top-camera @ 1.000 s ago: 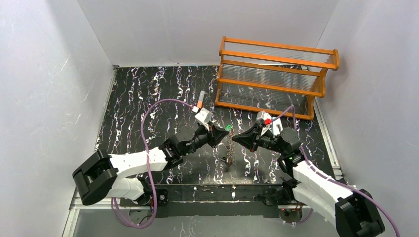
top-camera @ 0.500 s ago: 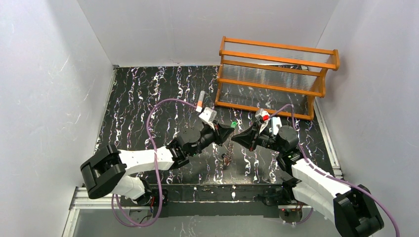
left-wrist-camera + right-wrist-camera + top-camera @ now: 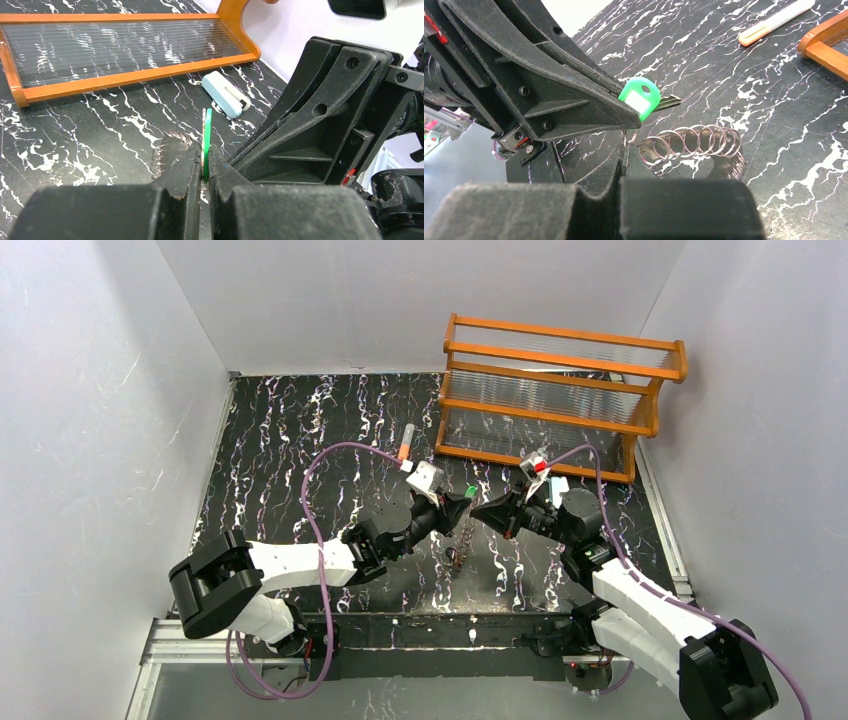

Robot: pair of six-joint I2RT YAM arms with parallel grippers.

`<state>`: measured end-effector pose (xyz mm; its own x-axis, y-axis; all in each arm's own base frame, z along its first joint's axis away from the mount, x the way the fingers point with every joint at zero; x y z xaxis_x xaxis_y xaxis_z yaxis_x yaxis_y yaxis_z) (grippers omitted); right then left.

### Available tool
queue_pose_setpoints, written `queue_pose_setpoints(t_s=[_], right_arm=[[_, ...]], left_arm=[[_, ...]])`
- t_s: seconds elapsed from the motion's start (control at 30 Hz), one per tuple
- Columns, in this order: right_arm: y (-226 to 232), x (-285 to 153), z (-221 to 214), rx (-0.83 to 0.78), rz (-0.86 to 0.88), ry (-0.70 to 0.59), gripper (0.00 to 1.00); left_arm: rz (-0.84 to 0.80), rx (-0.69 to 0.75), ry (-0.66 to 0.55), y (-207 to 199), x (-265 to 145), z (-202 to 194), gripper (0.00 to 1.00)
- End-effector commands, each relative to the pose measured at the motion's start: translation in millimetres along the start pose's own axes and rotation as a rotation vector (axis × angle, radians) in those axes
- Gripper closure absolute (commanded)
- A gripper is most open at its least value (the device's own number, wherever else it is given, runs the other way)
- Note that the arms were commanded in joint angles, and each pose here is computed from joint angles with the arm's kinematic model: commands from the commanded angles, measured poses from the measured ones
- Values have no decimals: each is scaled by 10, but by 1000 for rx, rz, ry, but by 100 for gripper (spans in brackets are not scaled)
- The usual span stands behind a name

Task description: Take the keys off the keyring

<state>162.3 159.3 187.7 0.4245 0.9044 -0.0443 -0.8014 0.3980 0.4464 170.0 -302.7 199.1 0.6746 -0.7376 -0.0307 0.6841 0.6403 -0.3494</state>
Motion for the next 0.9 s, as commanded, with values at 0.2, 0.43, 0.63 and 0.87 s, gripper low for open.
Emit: queue_pose_setpoints(t_s=[0.2, 0.43, 0.63, 0.87], right_arm=[[97, 49, 310, -60, 38, -105, 99], [112, 76, 324, -32, 62, -90, 99], [129, 80, 313, -26, 89, -80, 99], [197, 26, 346, -57, 116, -129, 99]], left_arm=[[-19, 19, -34, -77, 25, 78, 100], [-21, 4, -38, -100, 22, 89, 100], [-26, 0, -38, -137, 53, 89, 100], [30, 13, -40, -67, 38, 45, 100]])
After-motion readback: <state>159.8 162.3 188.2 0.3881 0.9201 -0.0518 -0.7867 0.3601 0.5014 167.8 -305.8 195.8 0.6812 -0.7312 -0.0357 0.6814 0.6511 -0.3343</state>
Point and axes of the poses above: each gripper's point midway between its finger pads, its own x axis out along the fingers, its own y axis along the line the jaws close on, z = x × y, the point moved 9 cm from there along -x, back along the fingers
